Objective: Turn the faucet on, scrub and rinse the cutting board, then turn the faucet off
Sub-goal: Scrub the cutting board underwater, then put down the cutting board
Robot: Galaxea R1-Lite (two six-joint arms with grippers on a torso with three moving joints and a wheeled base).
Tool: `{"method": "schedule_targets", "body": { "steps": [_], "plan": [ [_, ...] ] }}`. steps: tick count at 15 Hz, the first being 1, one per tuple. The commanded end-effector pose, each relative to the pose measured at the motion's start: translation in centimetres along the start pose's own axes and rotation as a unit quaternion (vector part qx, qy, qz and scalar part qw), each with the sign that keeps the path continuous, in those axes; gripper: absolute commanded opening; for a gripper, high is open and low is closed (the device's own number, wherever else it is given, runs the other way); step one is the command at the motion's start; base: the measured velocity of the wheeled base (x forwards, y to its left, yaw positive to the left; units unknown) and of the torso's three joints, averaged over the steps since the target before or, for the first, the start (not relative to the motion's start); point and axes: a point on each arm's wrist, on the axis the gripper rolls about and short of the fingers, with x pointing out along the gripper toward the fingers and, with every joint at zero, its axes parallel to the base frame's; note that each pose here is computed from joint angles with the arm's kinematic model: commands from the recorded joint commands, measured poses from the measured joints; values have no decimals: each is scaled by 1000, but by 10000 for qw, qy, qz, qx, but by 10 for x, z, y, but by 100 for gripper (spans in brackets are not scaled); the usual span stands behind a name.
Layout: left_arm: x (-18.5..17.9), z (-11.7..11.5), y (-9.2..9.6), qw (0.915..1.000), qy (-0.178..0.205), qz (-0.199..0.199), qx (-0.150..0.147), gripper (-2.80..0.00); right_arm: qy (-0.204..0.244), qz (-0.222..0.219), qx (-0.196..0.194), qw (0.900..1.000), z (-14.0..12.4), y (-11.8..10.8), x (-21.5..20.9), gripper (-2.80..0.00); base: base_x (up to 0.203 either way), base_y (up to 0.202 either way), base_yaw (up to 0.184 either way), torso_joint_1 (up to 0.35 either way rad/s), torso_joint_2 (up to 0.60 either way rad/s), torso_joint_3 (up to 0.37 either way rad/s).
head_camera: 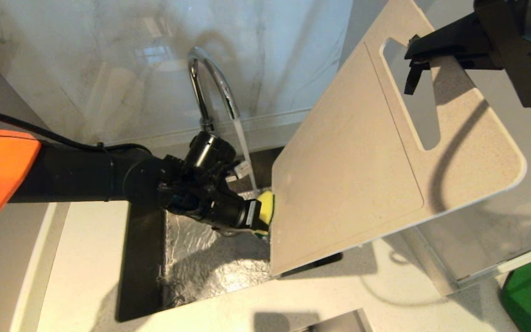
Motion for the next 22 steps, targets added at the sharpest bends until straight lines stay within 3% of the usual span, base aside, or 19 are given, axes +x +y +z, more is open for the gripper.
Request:
{"method": "schedule_targets", "body": {
  "steps": [1,5,9,11,14,17,18,20,22],
  "plan": [
    [-50,-5,-17,9996,-254,-115,90,-280,83,-65,1,9999,-3,-1,5,-280,0,0,0,0,0,0],
    [-131,-27,-42,9963,-756,-288,293,-280,173,-160,-10,9997,-7,-3,13,-280,0,0,0,0,0,0],
    [-178,-37,-54,9892,-1410,25,402,-280,243,-222,-22,9995,-10,-4,17,-280,0,0,0,0,0,0],
    [-192,-38,-56,9827,-1751,469,376,-280,240,-229,-24,9994,-10,-5,18,-280,0,0,0,0,0,0],
    [-214,-40,-57,9578,-2224,1776,401,-280,239,-228,-31,9994,-10,-4,19,-280,0,0,0,0,0,0],
    [-240,-50,-59,9511,-2383,1922,405,-280,232,-221,-30,9995,-9,-4,20,-280,0,0,0,0,0,0],
    [-242,-54,-55,9469,-2360,2156,360,-280,236,-220,-31,9995,-10,-4,20,-280,0,0,0,0,0,0],
    [-246,-59,-49,9296,-2423,2743,431,-280,227,-218,-29,9995,-9,-4,19,-280,0,0,0,0,0,0],
    [-257,-61,-40,9176,-2536,3037,390,-280,236,-220,-27,9995,-9,-4,20,-280,0,0,0,0,0,0]
  ]
}}
